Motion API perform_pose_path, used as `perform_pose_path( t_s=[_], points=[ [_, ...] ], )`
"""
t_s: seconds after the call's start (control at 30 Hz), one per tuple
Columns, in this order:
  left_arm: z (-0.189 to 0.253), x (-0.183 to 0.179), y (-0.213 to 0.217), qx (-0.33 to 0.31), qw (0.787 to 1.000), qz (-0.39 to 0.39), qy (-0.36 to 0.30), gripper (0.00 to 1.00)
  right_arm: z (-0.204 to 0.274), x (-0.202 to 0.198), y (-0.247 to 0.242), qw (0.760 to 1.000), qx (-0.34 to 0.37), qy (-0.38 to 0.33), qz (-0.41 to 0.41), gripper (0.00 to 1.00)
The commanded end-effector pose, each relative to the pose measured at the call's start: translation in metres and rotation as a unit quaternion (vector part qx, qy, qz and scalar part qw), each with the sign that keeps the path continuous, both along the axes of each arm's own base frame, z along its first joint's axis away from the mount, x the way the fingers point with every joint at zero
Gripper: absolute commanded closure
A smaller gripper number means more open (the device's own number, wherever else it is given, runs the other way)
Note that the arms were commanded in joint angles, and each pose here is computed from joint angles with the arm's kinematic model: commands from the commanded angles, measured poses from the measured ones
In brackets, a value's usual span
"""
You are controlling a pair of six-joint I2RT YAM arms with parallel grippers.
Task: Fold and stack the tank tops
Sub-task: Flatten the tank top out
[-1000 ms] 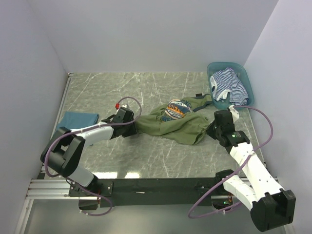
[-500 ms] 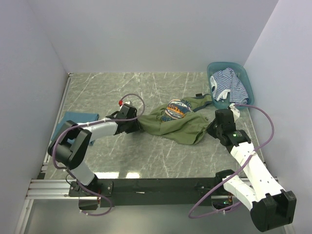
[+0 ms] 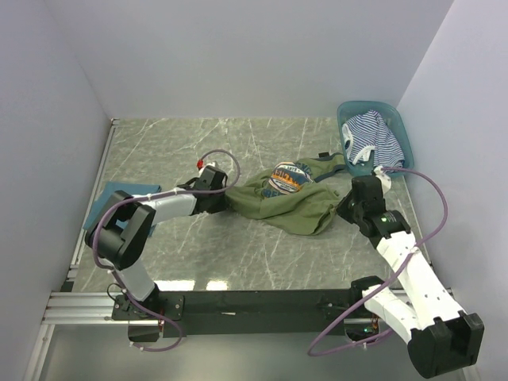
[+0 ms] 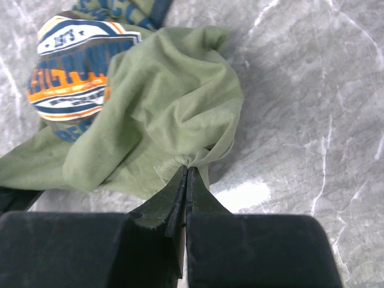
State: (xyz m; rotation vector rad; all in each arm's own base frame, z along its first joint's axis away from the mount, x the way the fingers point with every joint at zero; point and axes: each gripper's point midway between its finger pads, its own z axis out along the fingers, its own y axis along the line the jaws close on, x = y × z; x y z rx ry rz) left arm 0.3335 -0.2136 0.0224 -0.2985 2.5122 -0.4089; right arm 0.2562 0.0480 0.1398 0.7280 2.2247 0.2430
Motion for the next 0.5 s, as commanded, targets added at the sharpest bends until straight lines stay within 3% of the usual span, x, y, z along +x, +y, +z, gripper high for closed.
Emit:
perform_pose_path(
  t_s=[0.0, 0.23, 0.47],
  points=[
    [-0.004, -0.003, 0.011, 0.041, 0.999, 0.001, 0.010, 0.99, 0.037, 0.010, 0.002, 0.999, 0.005, -0.045, 0.011, 1.00],
    [0.097, 0.004, 0.025, 0.003, 0.998, 0.004, -0.068, 1.00, 0.098, 0.015, 0.016, 0.993, 0.028, -0.100, 0.048, 1.00],
    [0.277, -0.021, 0.059, -0.064, 0.971, 0.026, -0.227, 1.00, 0.206, 0.005, 0.025, 0.974, 0.058, -0.206, 0.079, 1.00]
  ],
)
